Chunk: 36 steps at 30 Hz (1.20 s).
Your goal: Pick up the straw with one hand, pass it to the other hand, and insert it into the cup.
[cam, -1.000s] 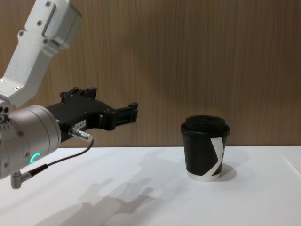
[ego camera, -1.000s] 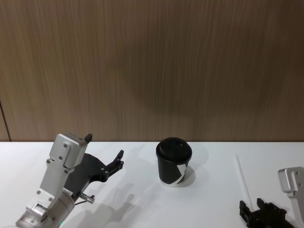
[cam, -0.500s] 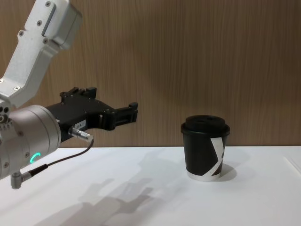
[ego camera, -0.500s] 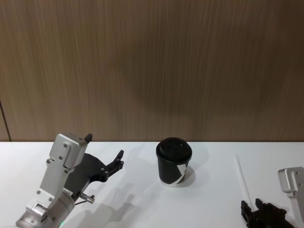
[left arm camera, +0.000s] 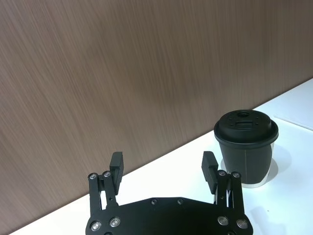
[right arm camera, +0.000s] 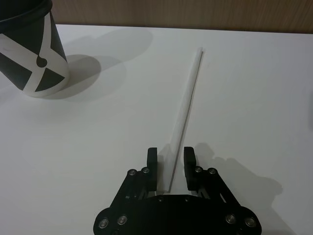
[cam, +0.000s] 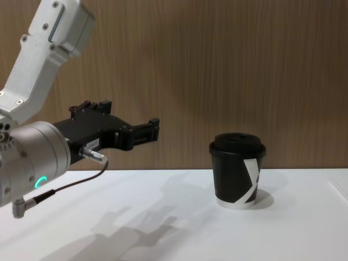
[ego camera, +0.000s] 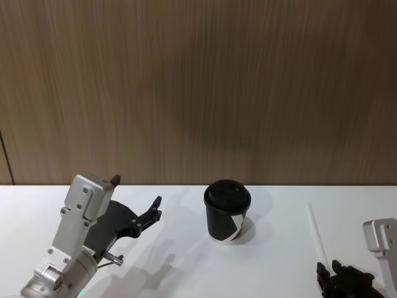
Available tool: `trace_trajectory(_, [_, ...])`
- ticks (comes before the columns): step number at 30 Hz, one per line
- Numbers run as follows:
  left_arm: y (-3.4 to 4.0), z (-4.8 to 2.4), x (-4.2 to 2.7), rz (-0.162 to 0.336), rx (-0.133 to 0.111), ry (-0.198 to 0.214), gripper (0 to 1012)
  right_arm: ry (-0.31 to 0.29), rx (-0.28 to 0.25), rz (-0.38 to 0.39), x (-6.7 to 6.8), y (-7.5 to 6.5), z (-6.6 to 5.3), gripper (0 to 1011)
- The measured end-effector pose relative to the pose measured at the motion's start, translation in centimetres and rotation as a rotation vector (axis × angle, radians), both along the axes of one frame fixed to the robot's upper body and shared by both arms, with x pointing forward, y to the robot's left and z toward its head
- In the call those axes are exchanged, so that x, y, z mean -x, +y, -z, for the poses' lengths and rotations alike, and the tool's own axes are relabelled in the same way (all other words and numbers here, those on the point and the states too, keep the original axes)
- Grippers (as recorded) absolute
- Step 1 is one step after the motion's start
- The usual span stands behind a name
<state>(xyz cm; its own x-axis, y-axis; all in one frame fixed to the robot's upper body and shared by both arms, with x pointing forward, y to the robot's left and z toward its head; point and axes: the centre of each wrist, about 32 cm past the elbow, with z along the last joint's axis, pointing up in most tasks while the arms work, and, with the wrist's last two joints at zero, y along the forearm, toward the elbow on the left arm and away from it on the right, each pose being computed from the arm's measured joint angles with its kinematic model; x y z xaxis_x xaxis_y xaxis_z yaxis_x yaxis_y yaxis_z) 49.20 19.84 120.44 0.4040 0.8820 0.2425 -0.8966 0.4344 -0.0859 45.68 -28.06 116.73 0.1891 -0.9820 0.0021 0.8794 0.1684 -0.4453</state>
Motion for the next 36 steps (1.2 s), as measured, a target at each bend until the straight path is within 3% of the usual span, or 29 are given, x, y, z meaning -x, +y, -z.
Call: trace_trajectory(36, [0.00,0.00,0.00,0.000,0.000,0.000,1003,0.000,0.000,0.000,0.00,0.00,0.00,94])
